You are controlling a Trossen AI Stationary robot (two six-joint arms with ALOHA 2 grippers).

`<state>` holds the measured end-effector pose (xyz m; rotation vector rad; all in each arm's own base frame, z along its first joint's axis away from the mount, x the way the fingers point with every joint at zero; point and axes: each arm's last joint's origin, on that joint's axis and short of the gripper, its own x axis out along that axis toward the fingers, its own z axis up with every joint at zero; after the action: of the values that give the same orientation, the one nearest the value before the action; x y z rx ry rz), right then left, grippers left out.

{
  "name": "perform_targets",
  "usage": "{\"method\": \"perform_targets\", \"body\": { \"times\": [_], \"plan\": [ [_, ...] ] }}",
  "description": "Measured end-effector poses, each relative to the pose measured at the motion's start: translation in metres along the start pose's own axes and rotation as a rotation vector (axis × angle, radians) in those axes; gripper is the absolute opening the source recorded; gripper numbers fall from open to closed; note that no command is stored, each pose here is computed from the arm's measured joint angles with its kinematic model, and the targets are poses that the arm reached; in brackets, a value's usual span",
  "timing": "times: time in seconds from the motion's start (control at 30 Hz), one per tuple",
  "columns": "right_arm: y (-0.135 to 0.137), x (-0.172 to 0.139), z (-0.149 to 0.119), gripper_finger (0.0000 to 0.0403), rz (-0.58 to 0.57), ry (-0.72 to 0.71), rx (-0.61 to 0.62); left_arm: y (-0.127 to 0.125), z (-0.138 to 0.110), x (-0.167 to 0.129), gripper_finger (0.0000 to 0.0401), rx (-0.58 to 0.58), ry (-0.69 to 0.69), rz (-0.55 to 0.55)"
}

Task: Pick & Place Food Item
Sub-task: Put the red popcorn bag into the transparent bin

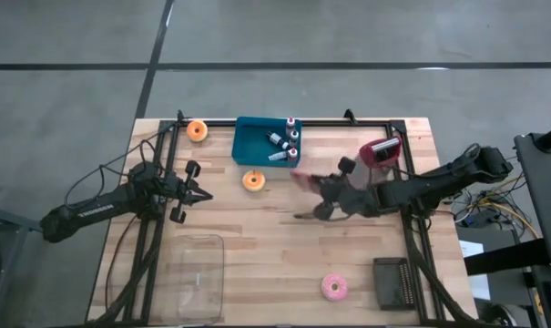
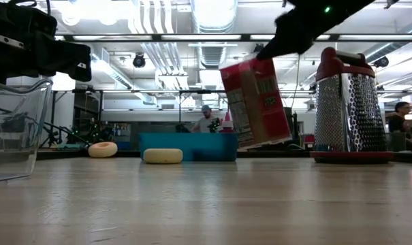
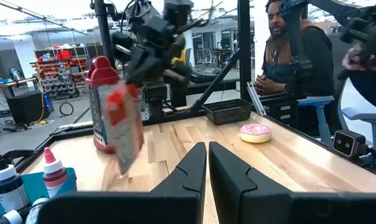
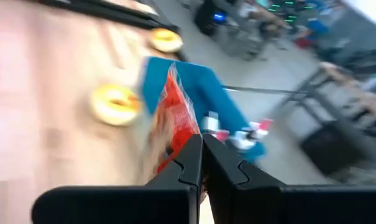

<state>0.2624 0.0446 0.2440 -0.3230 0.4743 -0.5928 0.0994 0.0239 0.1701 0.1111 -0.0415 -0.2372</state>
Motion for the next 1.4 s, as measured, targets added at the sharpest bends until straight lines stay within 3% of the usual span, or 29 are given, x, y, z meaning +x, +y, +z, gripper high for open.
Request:
{"method": "perform_targets", "body": {
  "times": [0.27, 0.53, 0.9, 1.1, 1.3, 1.4],
  "plan": [
    [0.025, -0.024, 0.002, 0.0008, 0.189, -0.052, 0.065, 0.000, 0.000, 0.000, 0.0026, 0.000, 0.000, 0.000],
    [0.033, -0.032, 0.018, 0.0008, 0.466, -0.196, 0.099, 0.000, 0.000, 0.000, 0.0026, 0.000, 0.000, 0.000],
    [0.047, -0.026, 0.026, 0.0008, 0.618, -0.346, 0.029, 0.000, 0.000, 0.000, 0.0026, 0.000, 0.000, 0.000],
    [0.069, -0.011, 0.024, 0.0008, 0.597, -0.461, -0.079, 0.000, 0.000, 0.000, 0.0026, 0.000, 0.000, 0.000],
    [0.075, 0.000, 0.028, 0.0008, 0.588, -0.543, 0.046, 0.000, 0.000, 0.000, 0.0026, 0.000, 0.000, 0.000],
    [0.083, 0.006, 0.027, 0.0008, 0.610, -0.636, 0.041, 0.000, 0.000, 0.000, 0.0026, 0.000, 0.000, 0.000]
  ]
}}
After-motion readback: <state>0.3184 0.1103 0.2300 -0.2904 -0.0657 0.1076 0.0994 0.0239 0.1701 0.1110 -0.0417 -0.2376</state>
